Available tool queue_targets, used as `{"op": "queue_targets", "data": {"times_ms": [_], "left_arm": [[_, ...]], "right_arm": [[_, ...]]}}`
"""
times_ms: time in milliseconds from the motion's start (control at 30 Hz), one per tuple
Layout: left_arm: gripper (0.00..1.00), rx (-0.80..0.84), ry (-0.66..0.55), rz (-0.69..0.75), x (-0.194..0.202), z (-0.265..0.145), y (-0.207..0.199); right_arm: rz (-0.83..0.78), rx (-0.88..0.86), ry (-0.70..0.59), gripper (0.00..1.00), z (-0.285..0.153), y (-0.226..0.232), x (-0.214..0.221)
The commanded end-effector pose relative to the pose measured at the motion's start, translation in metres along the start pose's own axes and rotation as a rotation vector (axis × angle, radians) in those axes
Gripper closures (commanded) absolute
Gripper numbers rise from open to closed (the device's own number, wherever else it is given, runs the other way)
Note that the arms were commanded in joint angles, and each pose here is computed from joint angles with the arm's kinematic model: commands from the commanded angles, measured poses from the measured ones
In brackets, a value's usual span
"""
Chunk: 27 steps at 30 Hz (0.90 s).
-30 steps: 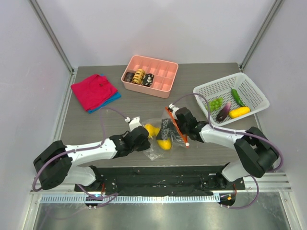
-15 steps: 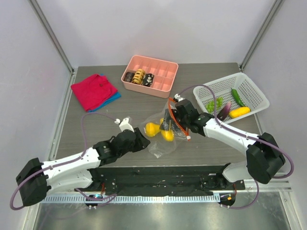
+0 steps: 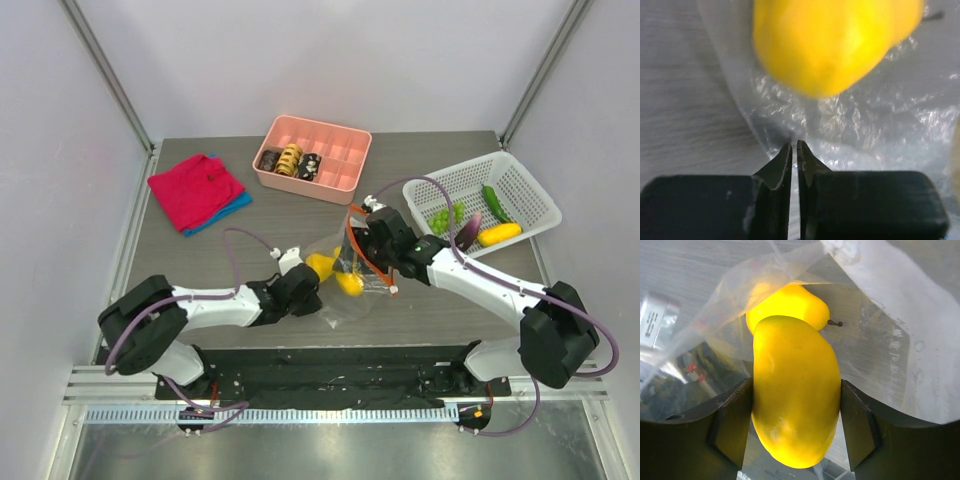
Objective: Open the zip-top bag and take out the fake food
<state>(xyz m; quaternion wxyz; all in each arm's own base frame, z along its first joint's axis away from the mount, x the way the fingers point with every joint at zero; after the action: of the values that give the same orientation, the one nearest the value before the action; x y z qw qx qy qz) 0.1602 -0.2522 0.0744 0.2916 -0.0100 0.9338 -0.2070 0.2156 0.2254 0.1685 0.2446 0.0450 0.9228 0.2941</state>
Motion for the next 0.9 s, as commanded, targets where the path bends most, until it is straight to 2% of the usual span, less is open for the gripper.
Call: {"op": "queue_targets", "data": {"times_ms": [0, 167, 333, 467, 667, 867], "left_arm": [[0.95, -0.088, -0.018, -0.038, -0.012, 0.017, -0.002], [0.96, -0.148, 0.026, -0.049, -0.001, 0.027, 0.010], [0.95, -0.192, 0.044, -0.035, 0.003, 0.031, 0.015], [0.95, -0.210, 0.048, -0.028, 0.005, 0.031, 0.019], [0.95, -0.210, 0.054, -0.026, 0.006, 0.034, 0.020], [0.96, -0.187, 0.063, -0.031, 0.007, 0.037, 0.016]], "right_arm": [[-0.064, -0.059, -0.060, 0.99, -0.020, 0.021, -0.017], [-0.193, -0.008, -0.098, 0.99, -0.035, 0.021, -0.030], [-0.252, 0.037, -0.155, 0.99, -0.046, 0.022, -0.046], [-0.206, -0.017, -0.168, 0.99, -0.058, 0.028, -0.056], [-0.020, -0.102, -0.263, 0.99, -0.083, 0.026, -0.075], [-0.036, -0.113, -0.393, 0.99, -0.112, 0.031, -0.087]]}}
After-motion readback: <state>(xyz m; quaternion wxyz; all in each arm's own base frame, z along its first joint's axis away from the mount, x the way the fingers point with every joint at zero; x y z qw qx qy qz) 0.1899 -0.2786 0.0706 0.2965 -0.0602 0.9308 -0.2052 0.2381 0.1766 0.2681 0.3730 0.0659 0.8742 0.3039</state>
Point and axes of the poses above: each gripper's point midway between its finger pads, its own z axis out along the fingers, its own y axis along the line the jaws close on, x = y × z, the point moved 7 cm from there along -z, back along the fingers, and after that the axes turned 10 degrees about z, right-handed, at the moved point
